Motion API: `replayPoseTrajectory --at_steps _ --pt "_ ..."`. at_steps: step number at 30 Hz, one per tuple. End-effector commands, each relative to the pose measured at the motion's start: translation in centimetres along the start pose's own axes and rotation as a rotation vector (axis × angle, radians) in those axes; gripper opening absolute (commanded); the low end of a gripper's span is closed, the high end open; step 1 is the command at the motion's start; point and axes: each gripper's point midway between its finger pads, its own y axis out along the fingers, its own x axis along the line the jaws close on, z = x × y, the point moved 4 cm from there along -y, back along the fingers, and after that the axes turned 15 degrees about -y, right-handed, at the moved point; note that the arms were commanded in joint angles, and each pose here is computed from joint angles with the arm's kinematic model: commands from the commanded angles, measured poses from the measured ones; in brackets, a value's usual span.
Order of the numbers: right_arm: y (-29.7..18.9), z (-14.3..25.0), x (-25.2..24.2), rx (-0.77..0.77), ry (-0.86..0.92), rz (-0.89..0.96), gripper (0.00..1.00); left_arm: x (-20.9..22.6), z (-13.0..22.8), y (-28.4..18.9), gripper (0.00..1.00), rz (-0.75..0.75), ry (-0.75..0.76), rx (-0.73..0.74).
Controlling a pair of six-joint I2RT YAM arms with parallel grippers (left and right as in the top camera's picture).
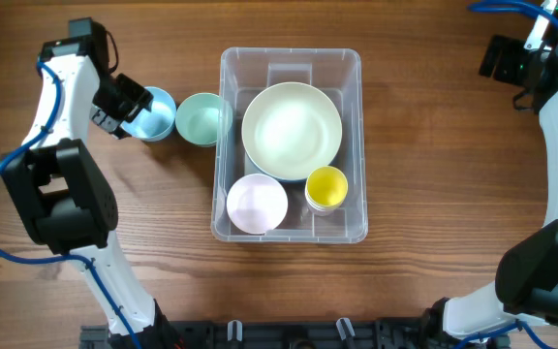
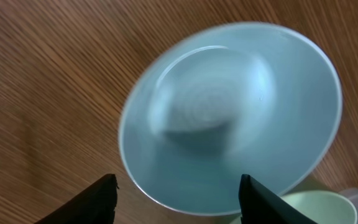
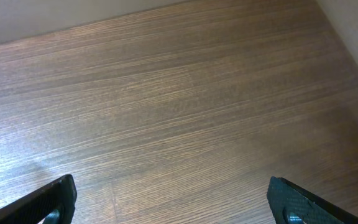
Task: Pack container
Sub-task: 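Withdraw the left gripper and move it to the light-blue bowl, then grasp the light-blue bowl rim and carry it into the bin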
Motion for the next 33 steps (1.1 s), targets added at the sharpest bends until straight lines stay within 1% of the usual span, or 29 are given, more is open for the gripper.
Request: replayPoseTrajectory --at_steps 1,7,14,15,17,18,20,22,23,24,26,33 --pt "0.2 0.3 0.4 0.007 -0.008 -0.008 1.0 0.4 -0.5 0.9 0.63 0.0 -0.055 0.049" --pt "0.2 0.2 0.4 0.007 -0.008 -0.009 1.0 0.8 -0.2 2.5 0.7 -0.023 -0.064 0.097" --pt "0.2 0.3 0.4 0.007 -0.008 -0.008 1.0 1.9 -0.2 3.8 0.69 -0.05 -0.083 0.117" --pt "0.2 0.2 0.4 0.007 -0.008 -0.009 1.0 2.1 -0.4 3.9 0.66 -0.052 -0.088 0.118" --pt "0.2 0.2 0.4 0.007 -0.008 -0.009 1.0 2.4 -0.7 3.9 0.56 -0.051 -0.098 0.117" --pt "0.2 0.2 0.4 0.007 -0.008 -0.009 1.0 2.4 -0.9 4.0 0.47 -0.048 -0.101 0.115" --pt "0.2 0.2 0.4 0.007 -0.008 -0.009 1.0 2.4 -1.2 4.0 0.39 -0.041 -0.106 0.11" --pt "0.2 0.2 0.4 0.007 -0.008 -0.009 1.0 2.5 -1.7 4.0 0.37 -0.041 -0.107 0.092" --pt "0.2 0.2 0.4 0.007 -0.008 -0.009 1.0 2.6 -1.9 4.0 0.33 -0.044 -0.105 0.085" --pt "0.2 0.2 0.4 0.007 -0.008 -0.009 1.0 3.0 -2.3 4.0 0.25 -0.057 -0.111 0.068" --pt "0.2 0.2 0.4 0.007 -0.008 -0.009 1.0 3.4 -2.6 3.9 0.04 -0.064 -0.123 0.068" --pt "0.2 0.2 0.4 0.007 -0.008 -0.009 1.0 5.2 -3.4 3.1 0.04 -0.098 -0.171 0.091"
